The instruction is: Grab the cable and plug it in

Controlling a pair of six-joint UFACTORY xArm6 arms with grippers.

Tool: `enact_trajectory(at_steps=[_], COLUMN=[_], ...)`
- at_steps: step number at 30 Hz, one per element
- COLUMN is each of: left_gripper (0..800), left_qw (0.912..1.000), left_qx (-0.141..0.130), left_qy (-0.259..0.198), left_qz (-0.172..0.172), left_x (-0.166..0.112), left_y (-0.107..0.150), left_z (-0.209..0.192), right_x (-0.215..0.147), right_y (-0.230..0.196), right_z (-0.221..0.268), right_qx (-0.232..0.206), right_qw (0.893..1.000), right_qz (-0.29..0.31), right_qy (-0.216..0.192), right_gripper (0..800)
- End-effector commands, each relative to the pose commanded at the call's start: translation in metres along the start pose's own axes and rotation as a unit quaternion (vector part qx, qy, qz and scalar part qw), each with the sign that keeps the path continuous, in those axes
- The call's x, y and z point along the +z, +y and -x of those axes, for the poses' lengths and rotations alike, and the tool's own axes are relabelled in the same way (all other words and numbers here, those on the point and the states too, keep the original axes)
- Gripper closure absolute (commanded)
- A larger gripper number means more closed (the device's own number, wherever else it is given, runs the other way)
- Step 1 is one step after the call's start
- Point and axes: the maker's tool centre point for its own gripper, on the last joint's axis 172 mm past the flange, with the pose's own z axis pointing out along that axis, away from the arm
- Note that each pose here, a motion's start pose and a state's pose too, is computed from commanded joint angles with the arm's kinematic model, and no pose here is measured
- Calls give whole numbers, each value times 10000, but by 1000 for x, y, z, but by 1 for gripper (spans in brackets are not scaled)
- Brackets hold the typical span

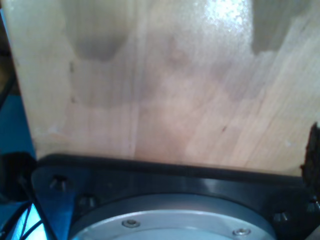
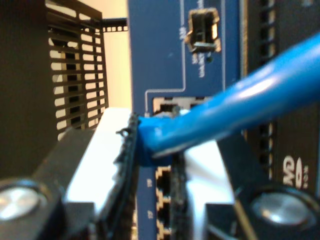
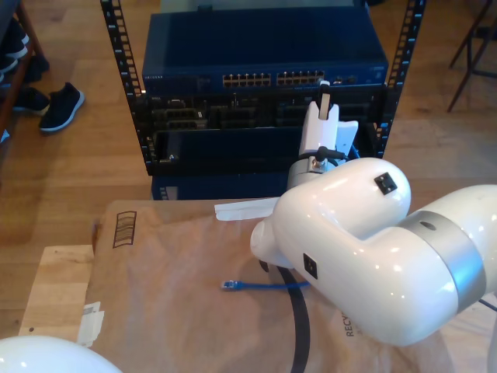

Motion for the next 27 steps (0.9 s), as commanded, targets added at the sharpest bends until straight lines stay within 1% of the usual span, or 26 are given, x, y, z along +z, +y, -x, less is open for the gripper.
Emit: enact_trajectory(at_steps=[14,21,27], left_gripper=[0,0,0], left_qw=[10000,10000,10000], left_qx=[0,0,0], left_qy=[0,0,0], left_qz=[0,0,0], left_x=[0,0,0], left_y=[0,0,0], left_z=[0,0,0], right_x=[3,6,7], right_y=[4,1,1], right_z=[-8,-4,-6], right_qx=[-57,-129,-133], right_qw=[10000,9998,9998], right_qz=[18,-36,-39], right_qy=[15,-155,-148], right_gripper=[800,800,800])
